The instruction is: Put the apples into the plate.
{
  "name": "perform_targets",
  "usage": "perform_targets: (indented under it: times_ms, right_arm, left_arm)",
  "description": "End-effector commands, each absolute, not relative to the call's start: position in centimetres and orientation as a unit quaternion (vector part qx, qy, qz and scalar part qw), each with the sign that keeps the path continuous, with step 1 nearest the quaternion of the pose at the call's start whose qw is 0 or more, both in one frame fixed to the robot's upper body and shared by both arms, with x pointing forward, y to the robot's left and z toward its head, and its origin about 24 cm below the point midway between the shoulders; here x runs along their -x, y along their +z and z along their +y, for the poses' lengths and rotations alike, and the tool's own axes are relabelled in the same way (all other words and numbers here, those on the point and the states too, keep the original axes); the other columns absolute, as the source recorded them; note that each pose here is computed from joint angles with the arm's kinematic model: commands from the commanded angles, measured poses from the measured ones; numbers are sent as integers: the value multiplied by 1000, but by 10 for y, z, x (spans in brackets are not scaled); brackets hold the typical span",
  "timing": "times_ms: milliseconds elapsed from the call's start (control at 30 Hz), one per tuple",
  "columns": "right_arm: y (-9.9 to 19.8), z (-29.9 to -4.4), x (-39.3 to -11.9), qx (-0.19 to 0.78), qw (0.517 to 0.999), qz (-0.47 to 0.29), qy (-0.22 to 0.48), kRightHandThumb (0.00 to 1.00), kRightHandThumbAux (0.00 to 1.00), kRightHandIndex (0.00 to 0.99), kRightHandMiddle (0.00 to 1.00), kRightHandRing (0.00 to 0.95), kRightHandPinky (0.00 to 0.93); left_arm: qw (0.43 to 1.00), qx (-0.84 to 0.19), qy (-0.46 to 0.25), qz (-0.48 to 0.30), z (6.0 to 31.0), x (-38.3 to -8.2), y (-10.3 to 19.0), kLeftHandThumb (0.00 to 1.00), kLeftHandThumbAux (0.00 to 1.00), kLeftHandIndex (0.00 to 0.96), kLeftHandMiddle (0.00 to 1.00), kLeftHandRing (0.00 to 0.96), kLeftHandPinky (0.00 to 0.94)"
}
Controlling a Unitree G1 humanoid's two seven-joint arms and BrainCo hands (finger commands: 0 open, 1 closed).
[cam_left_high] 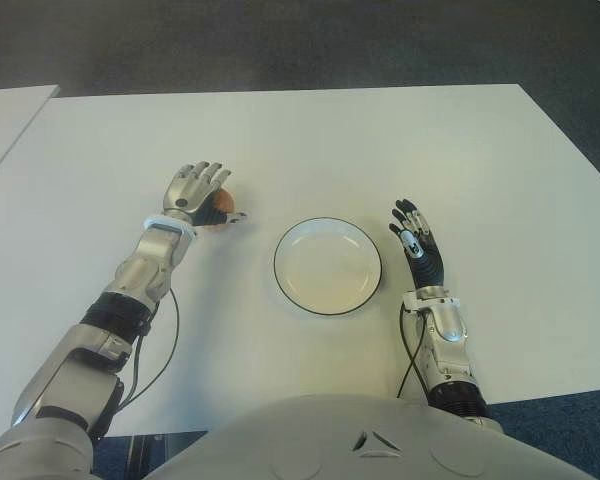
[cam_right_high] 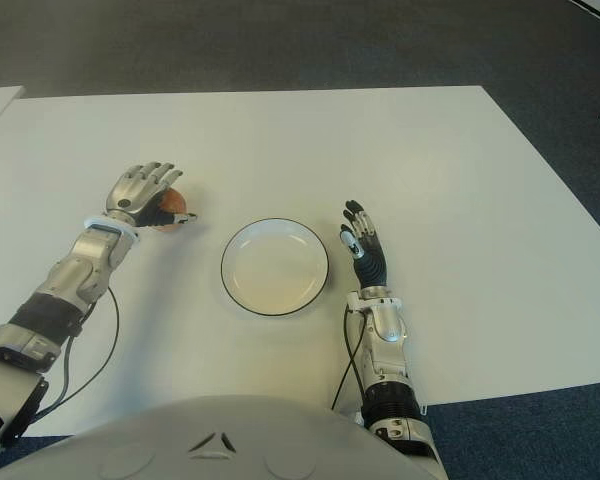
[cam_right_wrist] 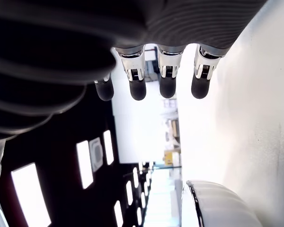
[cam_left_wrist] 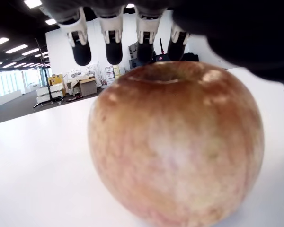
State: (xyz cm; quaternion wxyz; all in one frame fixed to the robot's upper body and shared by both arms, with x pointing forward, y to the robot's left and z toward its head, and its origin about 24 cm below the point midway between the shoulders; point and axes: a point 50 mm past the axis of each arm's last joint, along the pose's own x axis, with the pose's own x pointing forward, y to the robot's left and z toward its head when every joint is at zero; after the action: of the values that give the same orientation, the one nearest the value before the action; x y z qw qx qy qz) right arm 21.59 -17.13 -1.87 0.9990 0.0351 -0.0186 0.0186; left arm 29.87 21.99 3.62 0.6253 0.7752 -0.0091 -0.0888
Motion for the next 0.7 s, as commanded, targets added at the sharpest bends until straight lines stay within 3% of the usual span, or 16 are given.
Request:
perform_targets:
  times_ms: [33, 700]
  right_arm:
    - [-59, -173, -186, -51, 995, 90, 0, 0, 403, 0, 0, 0, 0]
    - [-62, -175, -185, -44, 994, 100, -3, 0, 394, 0, 0, 0, 0]
  left_arm:
    - [602, -793, -94, -16, 222, -301, 35, 370, 244, 0, 0, 0, 0]
    - [521, -847, -101, -24, 239, -313, 36, 387, 274, 0, 0, 0, 0]
